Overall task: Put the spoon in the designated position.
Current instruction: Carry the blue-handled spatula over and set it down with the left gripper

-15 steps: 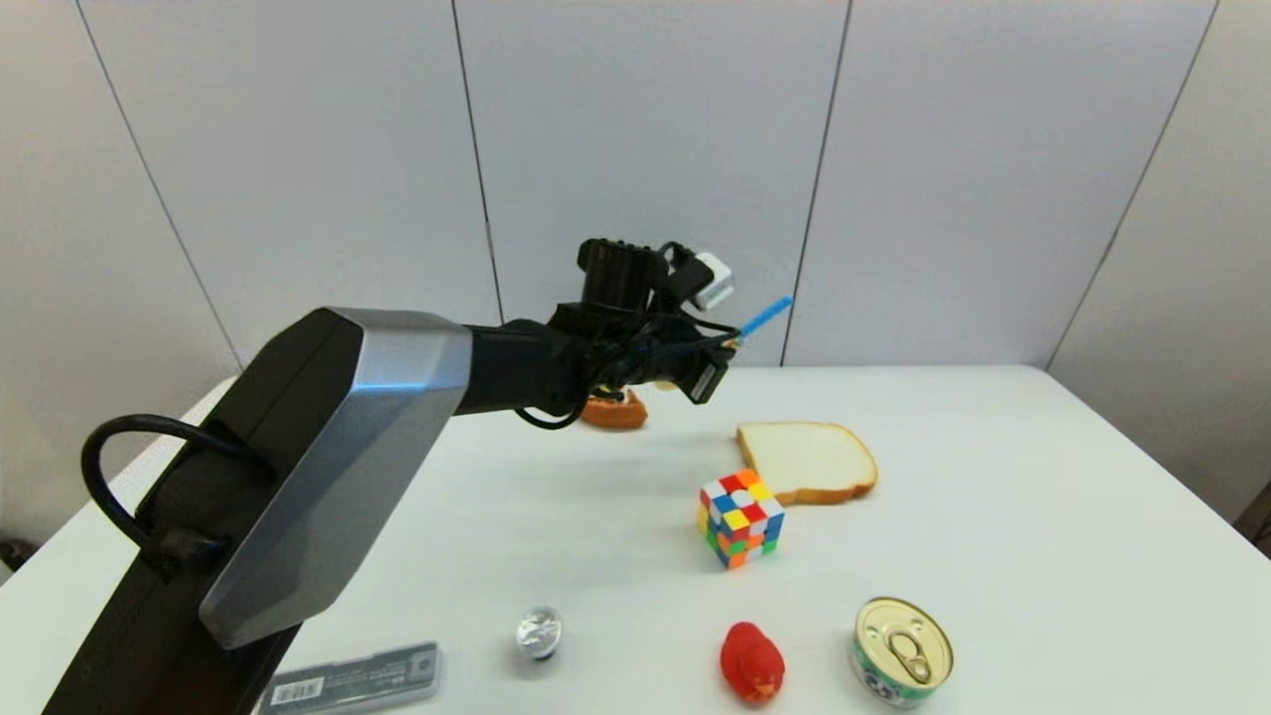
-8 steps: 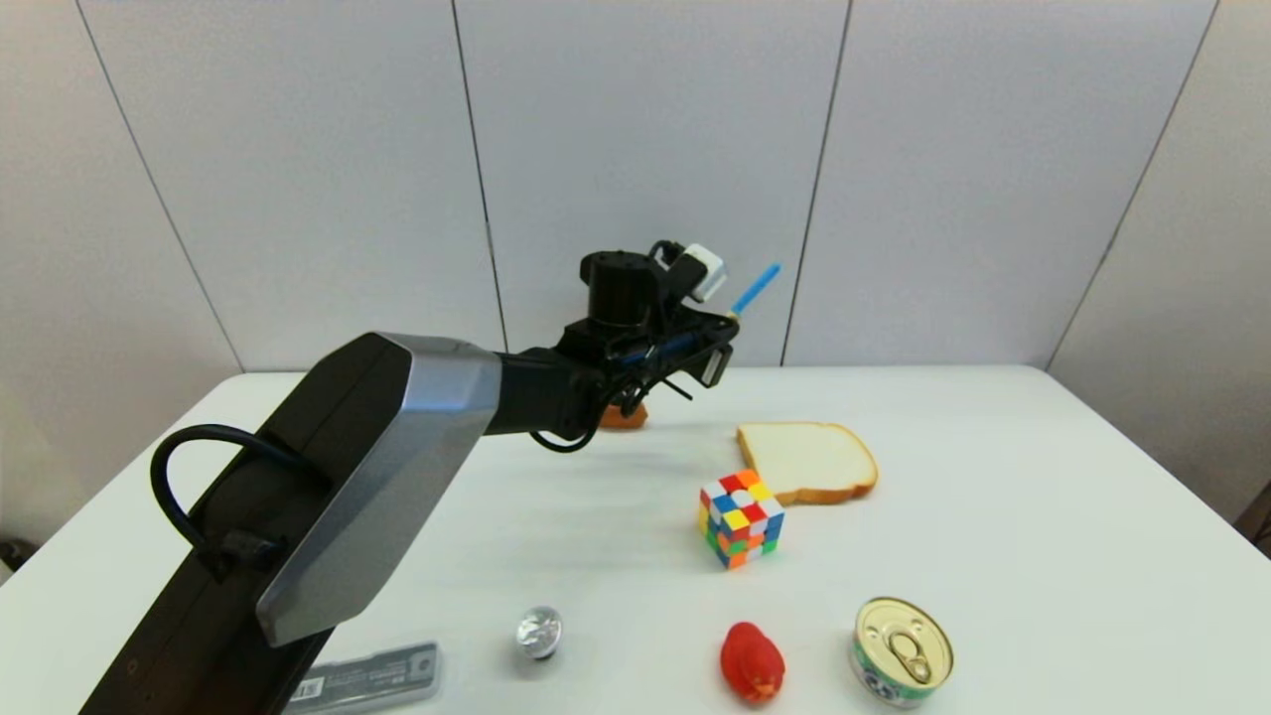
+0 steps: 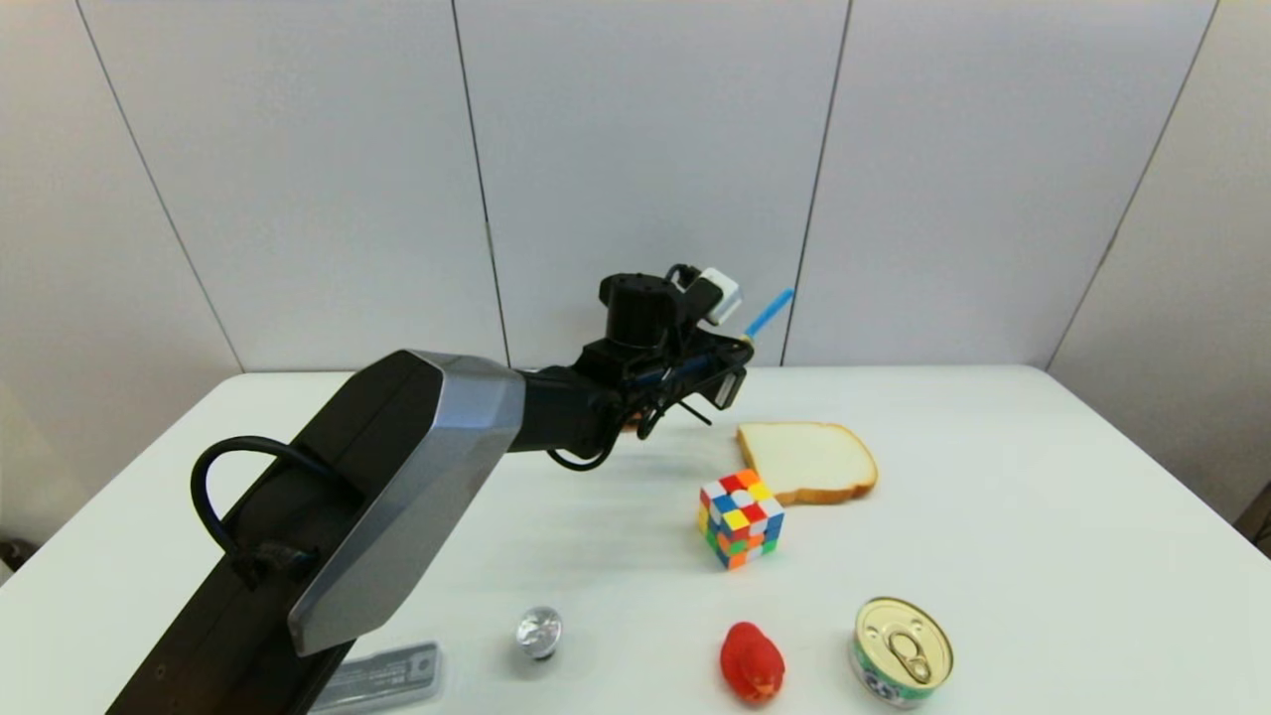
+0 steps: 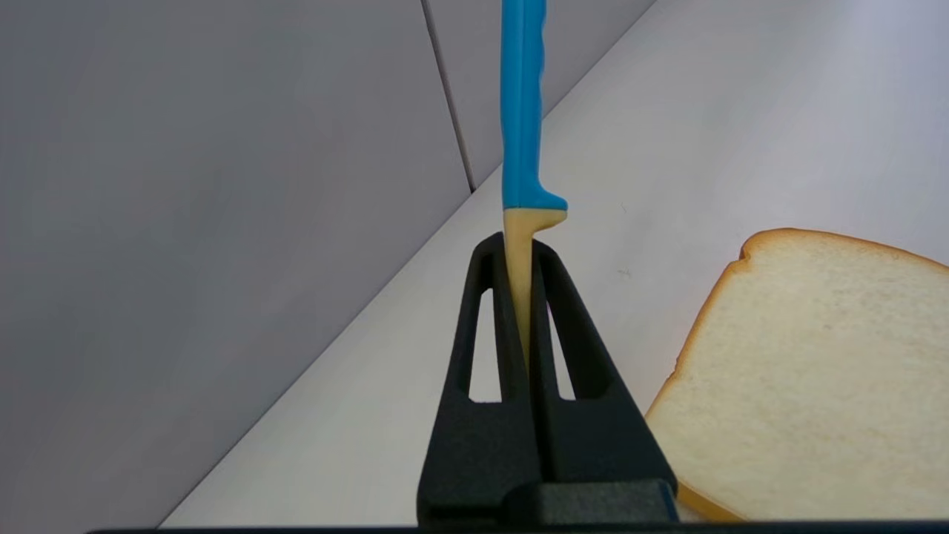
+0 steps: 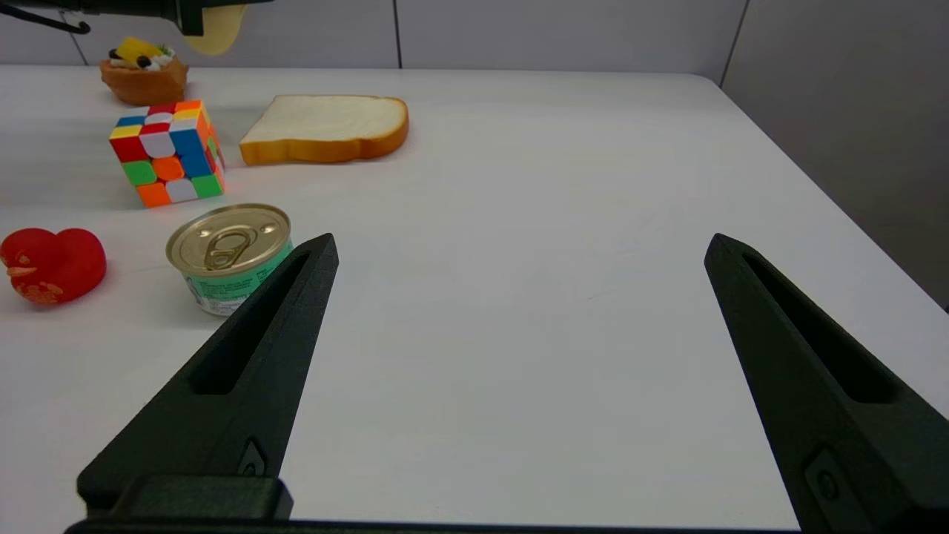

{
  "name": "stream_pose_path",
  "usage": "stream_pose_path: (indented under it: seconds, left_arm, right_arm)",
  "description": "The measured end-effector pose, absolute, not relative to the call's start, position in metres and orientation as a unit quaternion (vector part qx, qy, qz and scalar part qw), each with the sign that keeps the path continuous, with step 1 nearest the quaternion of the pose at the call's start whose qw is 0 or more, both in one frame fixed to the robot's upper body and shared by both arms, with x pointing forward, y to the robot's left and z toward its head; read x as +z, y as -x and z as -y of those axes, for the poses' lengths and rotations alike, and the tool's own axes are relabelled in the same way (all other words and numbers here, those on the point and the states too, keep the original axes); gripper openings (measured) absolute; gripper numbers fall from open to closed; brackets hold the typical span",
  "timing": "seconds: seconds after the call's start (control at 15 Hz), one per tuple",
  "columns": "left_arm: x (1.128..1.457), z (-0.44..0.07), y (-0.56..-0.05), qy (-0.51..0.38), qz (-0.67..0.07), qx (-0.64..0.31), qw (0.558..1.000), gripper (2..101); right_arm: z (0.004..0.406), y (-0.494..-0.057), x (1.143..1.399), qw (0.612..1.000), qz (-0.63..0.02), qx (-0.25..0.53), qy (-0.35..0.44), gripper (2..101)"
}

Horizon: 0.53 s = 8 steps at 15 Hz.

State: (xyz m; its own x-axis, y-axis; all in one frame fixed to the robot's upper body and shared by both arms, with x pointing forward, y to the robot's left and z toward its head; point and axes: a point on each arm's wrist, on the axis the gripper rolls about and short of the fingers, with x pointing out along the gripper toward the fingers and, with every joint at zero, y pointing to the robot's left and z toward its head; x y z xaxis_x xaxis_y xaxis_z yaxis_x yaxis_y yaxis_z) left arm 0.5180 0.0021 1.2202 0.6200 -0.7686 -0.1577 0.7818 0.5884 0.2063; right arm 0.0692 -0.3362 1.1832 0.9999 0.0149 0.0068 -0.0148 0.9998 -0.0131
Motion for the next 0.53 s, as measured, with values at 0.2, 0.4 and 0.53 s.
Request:
stream_pose_path:
  seconds: [0.2,0.4,0.53]
  left_arm:
    - [1.216,0.001,-0.517,-0.129,-0.029,-0.438,0.889,4.1]
    - [1.212,0.001,-0.518,-0.13,-0.033,-0.438,0.889,4.1]
    - [1.207,0.003,-0.518,-0.13,-0.036,-0.439,0.888,4.1]
  right_arm:
    - [0.336,-0.069,1.183,1.0,0.004,0.007,0.007,98.0]
    - [0.336,-0.069,1.183,1.0,0.004,0.007,0.007,98.0]
    - [0.336,-0.069,1.183,1.0,0.004,0.008,0.007,98.0]
